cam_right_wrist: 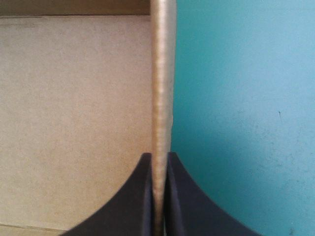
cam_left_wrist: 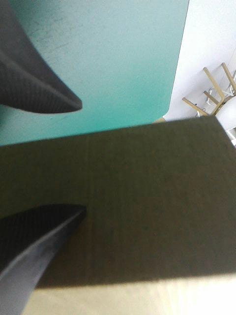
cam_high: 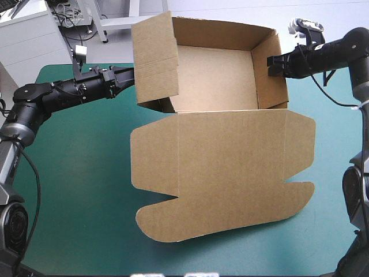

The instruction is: Fold the box

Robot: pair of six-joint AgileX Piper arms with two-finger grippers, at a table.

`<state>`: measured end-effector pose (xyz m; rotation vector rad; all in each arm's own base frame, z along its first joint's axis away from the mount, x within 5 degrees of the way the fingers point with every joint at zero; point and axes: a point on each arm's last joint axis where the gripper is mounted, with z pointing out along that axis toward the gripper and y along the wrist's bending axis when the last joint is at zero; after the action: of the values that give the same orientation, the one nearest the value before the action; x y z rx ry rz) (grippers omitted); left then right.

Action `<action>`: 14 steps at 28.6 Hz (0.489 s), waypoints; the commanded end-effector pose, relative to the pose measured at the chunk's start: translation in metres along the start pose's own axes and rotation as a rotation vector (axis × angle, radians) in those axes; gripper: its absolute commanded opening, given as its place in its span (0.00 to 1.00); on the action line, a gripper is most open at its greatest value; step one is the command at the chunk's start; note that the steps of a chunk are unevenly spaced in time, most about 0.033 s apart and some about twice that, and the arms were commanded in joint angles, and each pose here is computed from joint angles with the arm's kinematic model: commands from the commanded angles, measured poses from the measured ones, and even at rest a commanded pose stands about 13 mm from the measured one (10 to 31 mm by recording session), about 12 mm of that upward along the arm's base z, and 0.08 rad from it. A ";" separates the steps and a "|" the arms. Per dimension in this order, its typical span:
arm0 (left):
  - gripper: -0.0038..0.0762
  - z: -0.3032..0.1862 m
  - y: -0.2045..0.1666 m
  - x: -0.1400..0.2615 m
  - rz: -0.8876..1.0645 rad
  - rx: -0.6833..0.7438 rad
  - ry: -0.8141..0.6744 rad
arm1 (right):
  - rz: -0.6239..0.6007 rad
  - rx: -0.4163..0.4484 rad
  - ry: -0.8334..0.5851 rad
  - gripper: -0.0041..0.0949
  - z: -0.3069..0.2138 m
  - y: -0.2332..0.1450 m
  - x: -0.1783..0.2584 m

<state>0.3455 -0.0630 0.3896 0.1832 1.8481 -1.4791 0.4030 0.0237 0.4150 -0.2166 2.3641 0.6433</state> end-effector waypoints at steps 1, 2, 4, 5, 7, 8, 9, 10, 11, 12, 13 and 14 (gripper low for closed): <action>0.58 -0.003 -0.044 -0.011 0.047 0.141 -0.033 | -0.008 -0.034 -0.122 0.02 -0.026 0.019 -0.010; 0.58 -0.002 -0.046 -0.012 0.058 0.143 -0.027 | -0.008 -0.034 -0.125 0.02 -0.026 0.019 -0.010; 0.58 -0.002 -0.052 -0.014 0.068 0.152 -0.028 | -0.008 -0.033 -0.126 0.02 -0.026 0.019 -0.011; 0.58 -0.002 -0.054 -0.015 0.075 0.156 -0.030 | -0.008 -0.033 -0.126 0.02 -0.026 0.019 -0.011; 0.58 -0.001 -0.060 -0.017 0.085 0.162 -0.026 | -0.004 -0.034 -0.126 0.02 -0.026 0.019 -0.011; 0.58 -0.001 -0.061 -0.018 0.087 0.159 -0.025 | -0.004 -0.034 -0.126 0.02 -0.026 0.019 -0.011; 0.58 -0.001 -0.063 -0.018 0.096 0.155 -0.020 | -0.004 -0.034 -0.126 0.02 -0.026 0.019 -0.011; 0.58 0.000 -0.065 -0.019 0.103 0.155 -0.014 | -0.004 -0.034 -0.126 0.02 -0.026 0.019 -0.011; 0.58 -0.001 -0.067 -0.020 0.107 0.150 -0.007 | -0.004 -0.034 -0.126 0.02 -0.026 0.019 -0.011; 0.58 0.000 -0.070 -0.020 0.116 0.143 0.004 | -0.004 -0.034 -0.126 0.02 -0.026 0.019 -0.011; 0.58 0.001 -0.072 -0.020 0.130 0.139 0.011 | -0.004 -0.034 -0.126 0.02 -0.026 0.019 -0.011; 0.58 0.000 -0.074 -0.021 0.143 0.137 0.012 | -0.004 -0.034 -0.126 0.02 -0.026 0.019 -0.011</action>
<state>0.3384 -0.0764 0.4276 0.3268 1.8110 -1.4804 0.4060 0.0228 0.4128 -0.2034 2.3615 0.6344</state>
